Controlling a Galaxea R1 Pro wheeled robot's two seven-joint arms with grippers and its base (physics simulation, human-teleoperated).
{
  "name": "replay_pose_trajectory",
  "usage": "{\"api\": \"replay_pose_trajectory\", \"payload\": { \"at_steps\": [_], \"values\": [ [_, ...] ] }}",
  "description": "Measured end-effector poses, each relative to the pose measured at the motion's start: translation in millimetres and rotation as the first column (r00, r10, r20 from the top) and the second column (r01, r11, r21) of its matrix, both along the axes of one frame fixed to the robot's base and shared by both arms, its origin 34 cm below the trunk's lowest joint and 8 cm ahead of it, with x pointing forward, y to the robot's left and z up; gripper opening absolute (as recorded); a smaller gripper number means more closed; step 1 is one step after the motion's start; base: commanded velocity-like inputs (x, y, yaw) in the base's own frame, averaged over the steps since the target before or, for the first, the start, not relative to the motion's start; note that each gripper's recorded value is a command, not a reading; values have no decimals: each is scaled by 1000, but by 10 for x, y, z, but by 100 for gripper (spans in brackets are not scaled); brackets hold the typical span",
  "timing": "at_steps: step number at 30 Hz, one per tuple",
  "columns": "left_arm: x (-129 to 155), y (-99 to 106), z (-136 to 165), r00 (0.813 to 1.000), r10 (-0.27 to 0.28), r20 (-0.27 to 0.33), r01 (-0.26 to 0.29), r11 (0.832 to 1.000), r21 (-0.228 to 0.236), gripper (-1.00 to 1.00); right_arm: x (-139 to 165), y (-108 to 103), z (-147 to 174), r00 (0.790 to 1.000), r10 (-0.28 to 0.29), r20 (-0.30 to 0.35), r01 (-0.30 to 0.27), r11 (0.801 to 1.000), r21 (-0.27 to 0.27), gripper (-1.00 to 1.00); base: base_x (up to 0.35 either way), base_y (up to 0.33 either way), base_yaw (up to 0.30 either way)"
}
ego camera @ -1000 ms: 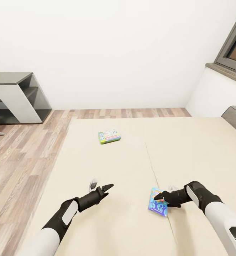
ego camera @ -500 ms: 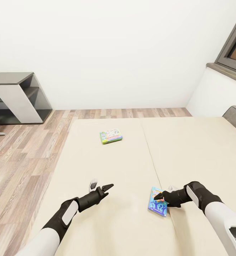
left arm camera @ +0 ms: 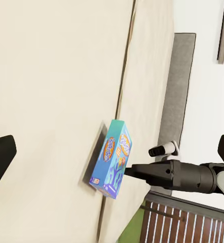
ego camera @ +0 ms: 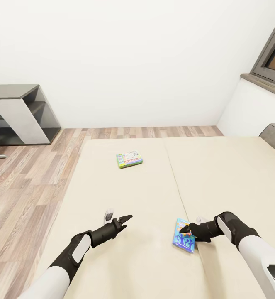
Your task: Put all the toys in the child's room - the three board games (two on the bed and one on the table), the two jigsaw puzzles on the table, and the tennis ball on the table - inside the toy box on the table in the child's room.
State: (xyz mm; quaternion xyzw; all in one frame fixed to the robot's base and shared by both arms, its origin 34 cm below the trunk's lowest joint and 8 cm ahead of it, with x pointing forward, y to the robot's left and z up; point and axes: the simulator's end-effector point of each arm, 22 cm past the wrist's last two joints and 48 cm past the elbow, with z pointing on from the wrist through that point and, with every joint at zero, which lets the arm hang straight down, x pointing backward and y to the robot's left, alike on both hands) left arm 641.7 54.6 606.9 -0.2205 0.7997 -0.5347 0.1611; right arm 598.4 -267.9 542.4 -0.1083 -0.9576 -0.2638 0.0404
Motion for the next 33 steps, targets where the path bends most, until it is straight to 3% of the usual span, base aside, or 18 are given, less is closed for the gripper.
{"api": "replay_pose_trajectory", "payload": {
  "at_steps": [33],
  "values": [
    [0,0,0,1000,0,0,0,1000,0,100,14,-2,4,1000,0,4,0,1000,-2,100,0,0,0]
  ]
}}
